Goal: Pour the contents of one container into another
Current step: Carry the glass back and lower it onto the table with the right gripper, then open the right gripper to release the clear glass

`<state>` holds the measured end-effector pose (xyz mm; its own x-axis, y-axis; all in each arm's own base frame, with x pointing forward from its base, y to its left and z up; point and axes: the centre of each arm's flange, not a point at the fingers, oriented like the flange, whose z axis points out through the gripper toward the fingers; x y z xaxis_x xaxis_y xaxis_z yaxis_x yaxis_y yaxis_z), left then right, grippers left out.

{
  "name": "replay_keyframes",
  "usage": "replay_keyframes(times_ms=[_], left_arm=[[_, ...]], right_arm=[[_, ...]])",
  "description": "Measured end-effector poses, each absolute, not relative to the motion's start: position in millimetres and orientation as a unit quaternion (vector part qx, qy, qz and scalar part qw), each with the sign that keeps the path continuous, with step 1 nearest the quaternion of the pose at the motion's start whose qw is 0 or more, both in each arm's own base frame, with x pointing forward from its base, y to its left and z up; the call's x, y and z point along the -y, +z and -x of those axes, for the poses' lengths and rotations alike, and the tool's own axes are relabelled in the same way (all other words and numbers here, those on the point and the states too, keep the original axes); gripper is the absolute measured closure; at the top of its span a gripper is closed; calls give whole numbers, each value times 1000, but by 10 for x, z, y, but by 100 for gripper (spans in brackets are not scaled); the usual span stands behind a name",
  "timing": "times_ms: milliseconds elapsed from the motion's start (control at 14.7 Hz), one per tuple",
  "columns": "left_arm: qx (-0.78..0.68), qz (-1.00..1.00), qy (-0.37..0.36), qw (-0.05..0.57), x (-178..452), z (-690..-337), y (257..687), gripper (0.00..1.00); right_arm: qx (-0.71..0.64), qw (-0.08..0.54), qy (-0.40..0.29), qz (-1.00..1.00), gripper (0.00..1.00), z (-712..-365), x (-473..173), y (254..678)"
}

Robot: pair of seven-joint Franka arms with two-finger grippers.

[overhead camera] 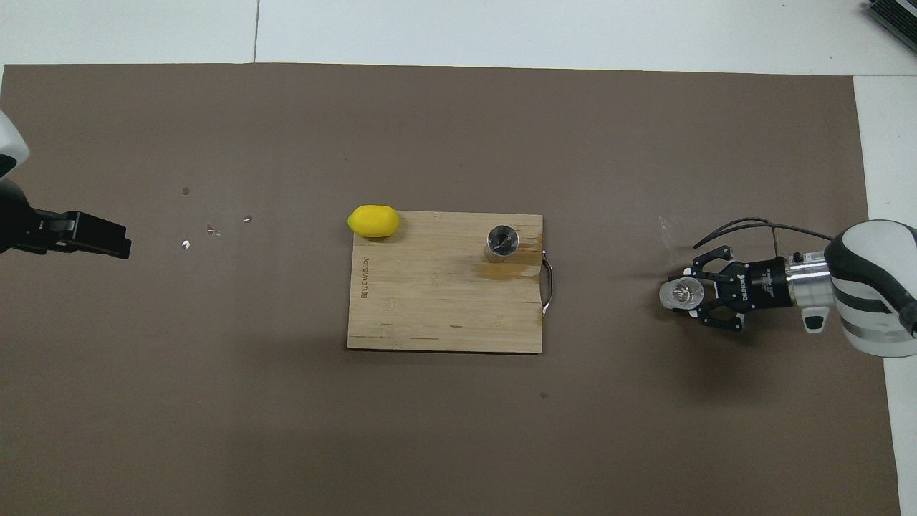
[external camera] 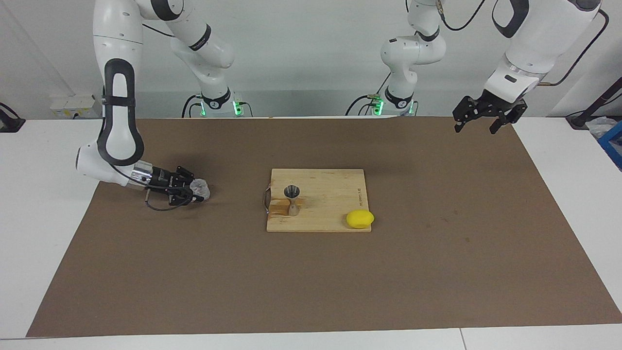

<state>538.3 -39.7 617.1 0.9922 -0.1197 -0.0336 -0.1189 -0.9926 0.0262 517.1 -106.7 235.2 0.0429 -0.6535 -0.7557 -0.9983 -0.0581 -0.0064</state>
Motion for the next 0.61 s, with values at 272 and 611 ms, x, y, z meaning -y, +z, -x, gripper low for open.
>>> replay_keyframes(times_ms=[272,611], left_arm=[[60,-998,-18,12,397,-5383,6171,0],[60,-998,-18,12,397,-5383,6171,0]], right_arm=[[-647,290,284,646,15,-5089,1274,2284],[-664,287,245,645,0,-5013,1711,2387]])
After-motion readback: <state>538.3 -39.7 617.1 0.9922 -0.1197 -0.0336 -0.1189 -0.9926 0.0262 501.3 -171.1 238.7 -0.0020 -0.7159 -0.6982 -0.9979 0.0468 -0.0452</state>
